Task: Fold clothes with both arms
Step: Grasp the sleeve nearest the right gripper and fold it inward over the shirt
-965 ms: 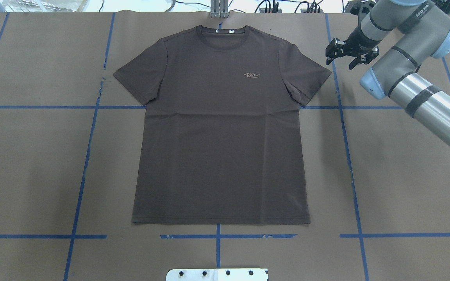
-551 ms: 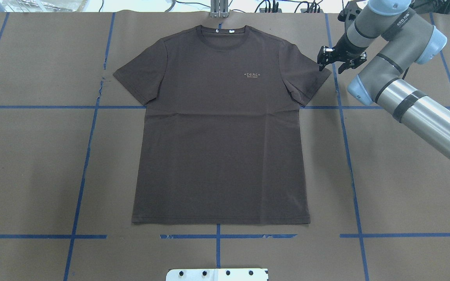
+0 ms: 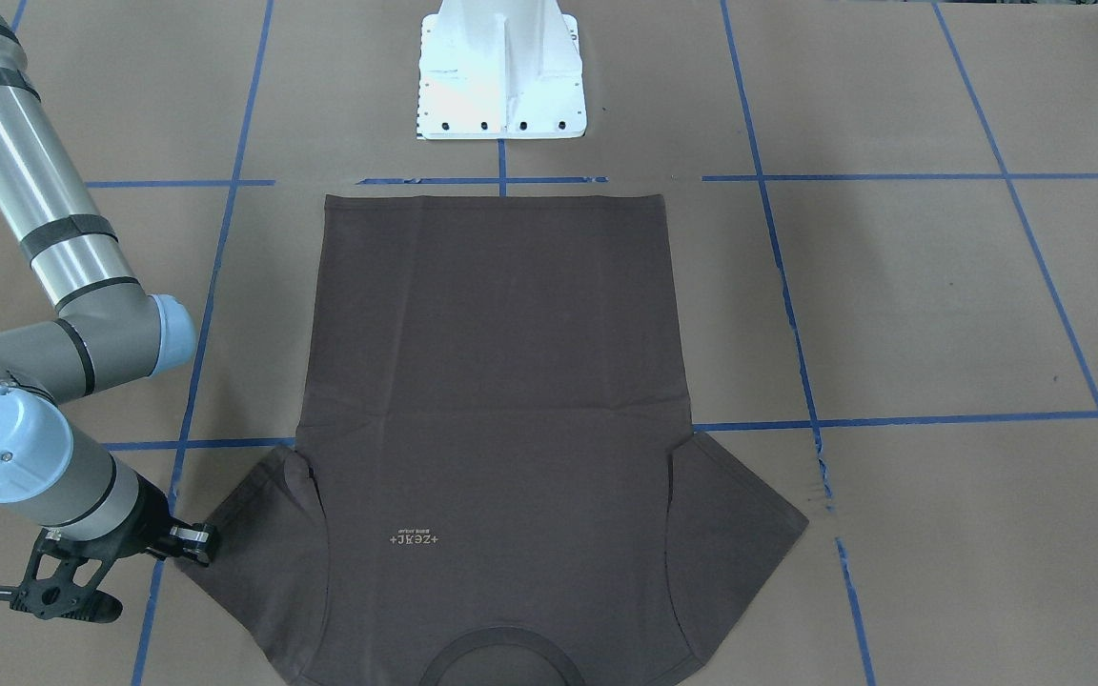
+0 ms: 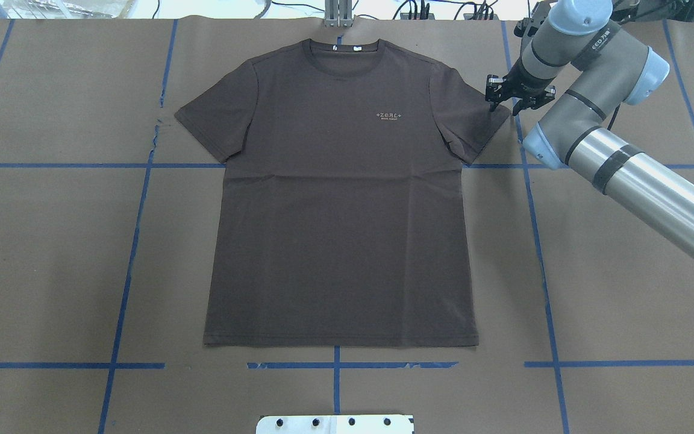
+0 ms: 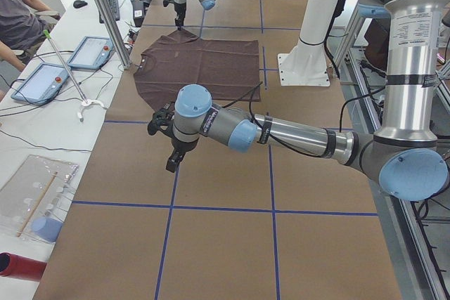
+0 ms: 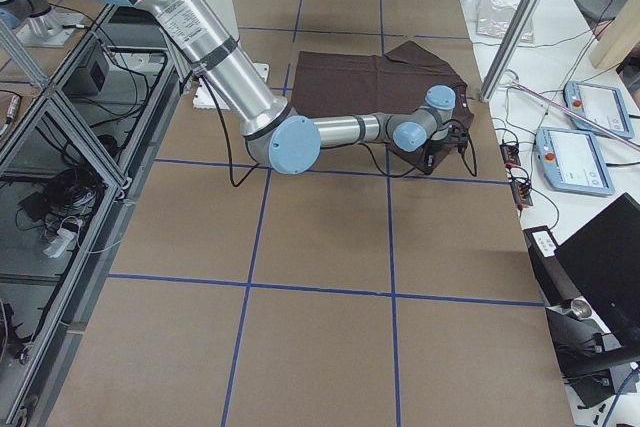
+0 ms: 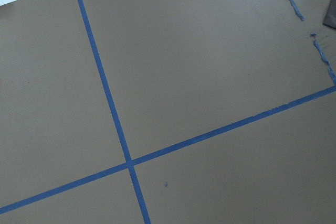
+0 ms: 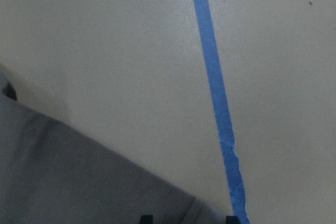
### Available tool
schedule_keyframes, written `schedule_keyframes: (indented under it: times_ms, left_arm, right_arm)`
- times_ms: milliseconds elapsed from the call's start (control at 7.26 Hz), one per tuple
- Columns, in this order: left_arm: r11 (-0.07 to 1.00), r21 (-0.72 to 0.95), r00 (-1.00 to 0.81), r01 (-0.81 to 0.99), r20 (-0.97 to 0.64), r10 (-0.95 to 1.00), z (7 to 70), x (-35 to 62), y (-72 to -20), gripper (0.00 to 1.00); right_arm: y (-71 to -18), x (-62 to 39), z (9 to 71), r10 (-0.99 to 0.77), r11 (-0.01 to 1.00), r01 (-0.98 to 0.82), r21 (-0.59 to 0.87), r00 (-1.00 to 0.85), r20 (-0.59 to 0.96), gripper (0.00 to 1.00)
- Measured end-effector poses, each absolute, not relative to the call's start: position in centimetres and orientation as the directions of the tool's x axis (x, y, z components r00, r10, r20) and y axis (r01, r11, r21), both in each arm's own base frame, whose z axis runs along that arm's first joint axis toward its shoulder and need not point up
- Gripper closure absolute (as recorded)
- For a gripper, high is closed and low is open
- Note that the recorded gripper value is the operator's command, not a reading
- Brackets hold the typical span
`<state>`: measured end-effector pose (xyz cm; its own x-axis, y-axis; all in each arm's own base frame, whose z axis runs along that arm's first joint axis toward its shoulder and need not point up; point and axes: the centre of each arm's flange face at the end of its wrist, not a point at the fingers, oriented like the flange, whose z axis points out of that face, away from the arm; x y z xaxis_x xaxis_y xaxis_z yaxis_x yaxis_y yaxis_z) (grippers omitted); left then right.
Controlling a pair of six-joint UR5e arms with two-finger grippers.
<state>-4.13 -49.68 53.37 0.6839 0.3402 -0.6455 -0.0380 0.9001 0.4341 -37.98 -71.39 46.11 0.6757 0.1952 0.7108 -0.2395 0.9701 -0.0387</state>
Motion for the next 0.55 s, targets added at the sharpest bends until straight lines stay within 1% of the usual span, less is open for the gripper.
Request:
schedule_keyframes:
  times_ms: [276, 413, 551]
  left_arm:
    - [0.900, 0.435, 0.684, -0.037, -0.645, 0.340, 53.30, -4.15, -49.66, 0.00]
    - [0.898, 0.438, 0.684, -0.037, -0.644, 0.342, 53.16, -4.19, -49.64, 0.00]
    - [0.897, 0.441, 0.684, -0.036, -0.643, 0.344, 52.94, -4.22, -49.61, 0.00]
  right_arm:
    - [-71.38, -37.99, 46.55, 0.204, 0.969, -0.244, -0.045, 0.680, 0.705, 0.47]
    - [-71.38, -37.99, 46.64, 0.205, 0.968, -0.245, -0.046, 0.680, 0.704, 0.57]
    - [-71.40, -38.00, 46.68, 0.207, 0.968, -0.245, -0.047, 0.681, 0.703, 0.78]
